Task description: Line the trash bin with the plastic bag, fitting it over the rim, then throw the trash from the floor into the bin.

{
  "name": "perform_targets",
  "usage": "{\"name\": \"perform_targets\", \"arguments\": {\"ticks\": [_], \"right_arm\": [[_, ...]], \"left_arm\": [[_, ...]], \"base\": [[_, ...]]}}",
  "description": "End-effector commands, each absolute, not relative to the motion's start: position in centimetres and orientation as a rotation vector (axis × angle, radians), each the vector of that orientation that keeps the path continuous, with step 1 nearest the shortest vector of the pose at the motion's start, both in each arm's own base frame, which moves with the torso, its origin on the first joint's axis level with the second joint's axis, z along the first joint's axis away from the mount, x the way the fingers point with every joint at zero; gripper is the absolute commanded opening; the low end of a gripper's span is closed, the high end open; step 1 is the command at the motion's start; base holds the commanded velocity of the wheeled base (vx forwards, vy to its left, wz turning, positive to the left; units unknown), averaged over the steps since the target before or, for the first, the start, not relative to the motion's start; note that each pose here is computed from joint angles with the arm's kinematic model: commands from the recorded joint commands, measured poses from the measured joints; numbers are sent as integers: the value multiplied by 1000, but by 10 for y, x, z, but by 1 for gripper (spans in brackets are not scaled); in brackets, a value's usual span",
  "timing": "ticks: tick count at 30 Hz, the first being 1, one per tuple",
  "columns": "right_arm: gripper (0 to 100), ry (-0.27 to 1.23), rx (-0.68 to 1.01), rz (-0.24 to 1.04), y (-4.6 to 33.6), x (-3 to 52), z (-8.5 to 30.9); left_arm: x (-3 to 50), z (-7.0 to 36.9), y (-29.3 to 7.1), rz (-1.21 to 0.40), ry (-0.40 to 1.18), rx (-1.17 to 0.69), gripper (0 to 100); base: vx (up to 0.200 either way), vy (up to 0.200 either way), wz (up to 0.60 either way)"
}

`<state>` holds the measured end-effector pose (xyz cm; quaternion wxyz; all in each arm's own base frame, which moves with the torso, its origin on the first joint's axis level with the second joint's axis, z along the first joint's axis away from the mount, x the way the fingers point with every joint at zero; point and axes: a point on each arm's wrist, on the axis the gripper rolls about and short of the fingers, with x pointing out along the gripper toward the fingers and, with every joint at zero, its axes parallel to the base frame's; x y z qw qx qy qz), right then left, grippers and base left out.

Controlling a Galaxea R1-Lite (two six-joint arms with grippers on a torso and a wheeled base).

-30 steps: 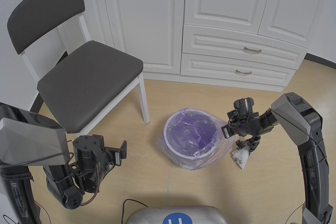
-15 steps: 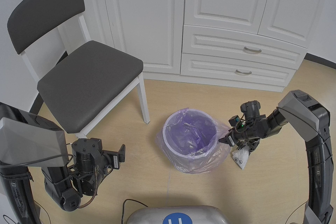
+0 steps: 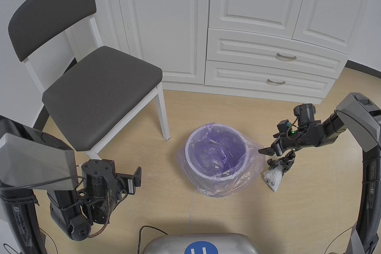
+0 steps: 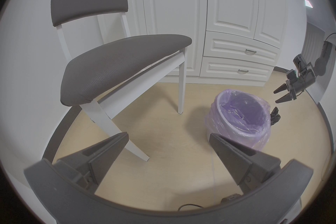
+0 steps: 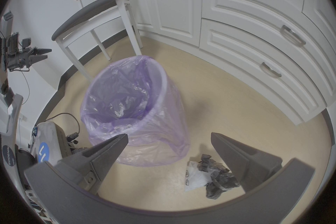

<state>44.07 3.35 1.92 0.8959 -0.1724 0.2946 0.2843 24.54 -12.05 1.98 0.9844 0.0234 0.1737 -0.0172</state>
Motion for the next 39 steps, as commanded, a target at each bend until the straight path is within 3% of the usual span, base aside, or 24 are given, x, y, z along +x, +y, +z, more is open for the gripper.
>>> {"name": "perform_targets", "arguments": {"ticks": [1, 17, 26, 32, 39], "right_arm": [[100, 621, -352, 564, 25, 450, 8], [100, 791, -406, 416, 29, 490, -59], [100, 864, -509, 383, 78, 516, -82], [100, 891, -549, 429, 107, 507, -107], [100, 891, -539, 440, 105, 507, -107]], "left_arm": [[245, 17, -121, -34, 358, 50, 100], [246, 19, -122, -37, 348, 48, 100], [248, 18, -122, -32, 347, 47, 100], [249, 14, -123, -33, 357, 52, 100], [248, 14, -124, -36, 357, 53, 100]], "base": [[0, 0, 0], [0, 0, 0], [0, 0, 0], [0, 0, 0], [0, 0, 0]]}}
